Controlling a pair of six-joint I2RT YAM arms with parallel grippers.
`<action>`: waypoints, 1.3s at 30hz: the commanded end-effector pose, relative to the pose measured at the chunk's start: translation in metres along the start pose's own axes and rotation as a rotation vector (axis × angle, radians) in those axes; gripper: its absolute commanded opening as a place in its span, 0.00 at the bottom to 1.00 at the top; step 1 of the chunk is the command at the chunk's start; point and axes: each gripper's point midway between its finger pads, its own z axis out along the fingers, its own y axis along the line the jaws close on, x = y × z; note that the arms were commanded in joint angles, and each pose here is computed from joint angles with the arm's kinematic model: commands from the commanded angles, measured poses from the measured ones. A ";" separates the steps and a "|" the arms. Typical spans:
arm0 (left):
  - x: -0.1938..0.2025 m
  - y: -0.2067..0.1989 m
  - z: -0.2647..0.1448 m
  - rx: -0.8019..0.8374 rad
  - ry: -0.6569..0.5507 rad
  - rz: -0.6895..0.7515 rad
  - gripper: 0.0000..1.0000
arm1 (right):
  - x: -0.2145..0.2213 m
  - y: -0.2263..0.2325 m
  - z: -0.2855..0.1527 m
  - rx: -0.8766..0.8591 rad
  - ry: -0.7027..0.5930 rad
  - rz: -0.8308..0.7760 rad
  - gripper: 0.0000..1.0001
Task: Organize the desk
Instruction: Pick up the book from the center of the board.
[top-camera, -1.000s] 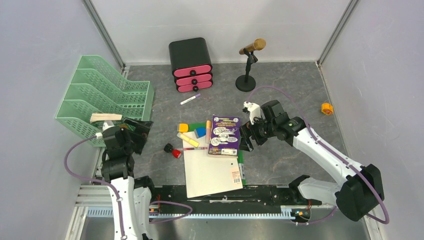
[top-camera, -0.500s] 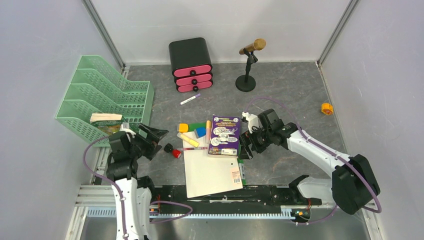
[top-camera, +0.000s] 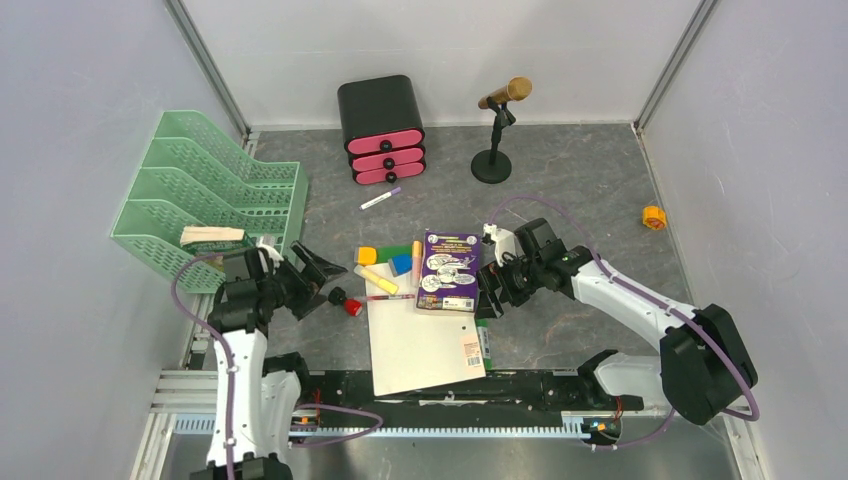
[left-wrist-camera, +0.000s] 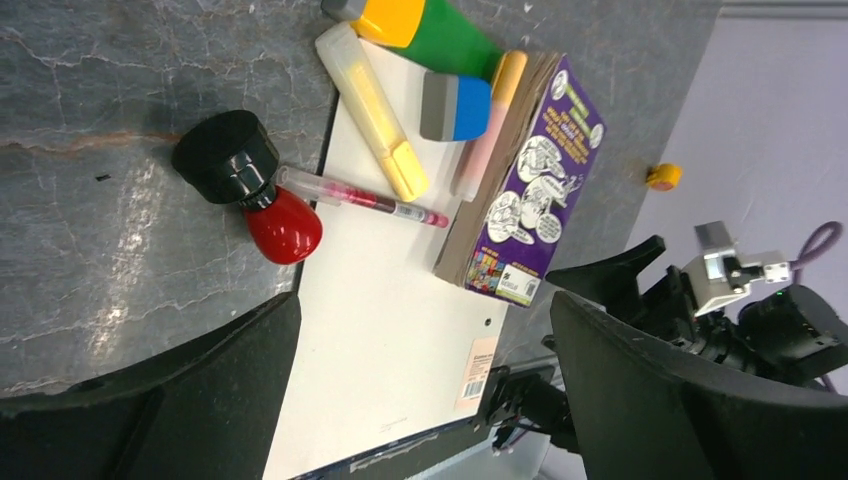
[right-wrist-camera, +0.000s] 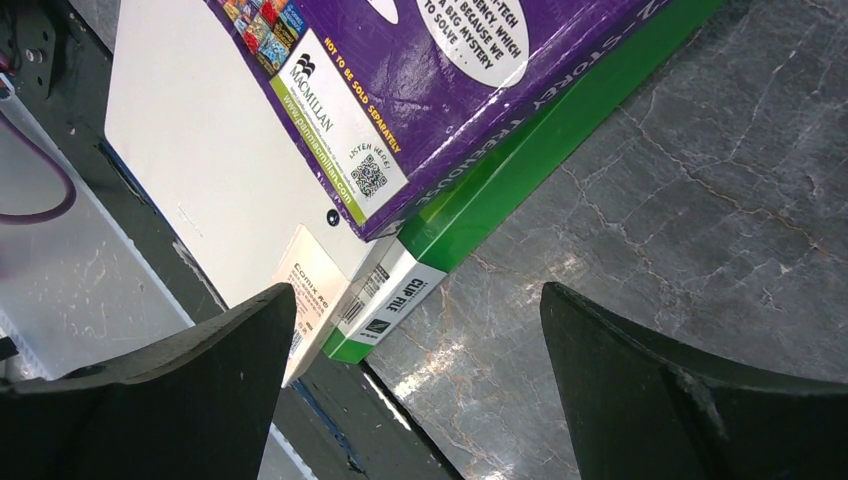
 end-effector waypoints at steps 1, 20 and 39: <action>0.004 0.001 0.000 -0.071 0.067 0.104 1.00 | -0.006 0.005 0.001 -0.038 -0.031 -0.003 0.98; 0.066 -0.035 0.081 -0.559 0.210 0.742 1.00 | -0.002 -0.002 -0.008 -0.046 -0.098 0.023 0.98; 0.145 -0.109 0.144 -0.019 0.424 0.560 1.00 | -0.015 -0.031 -0.019 0.035 -0.165 0.073 0.98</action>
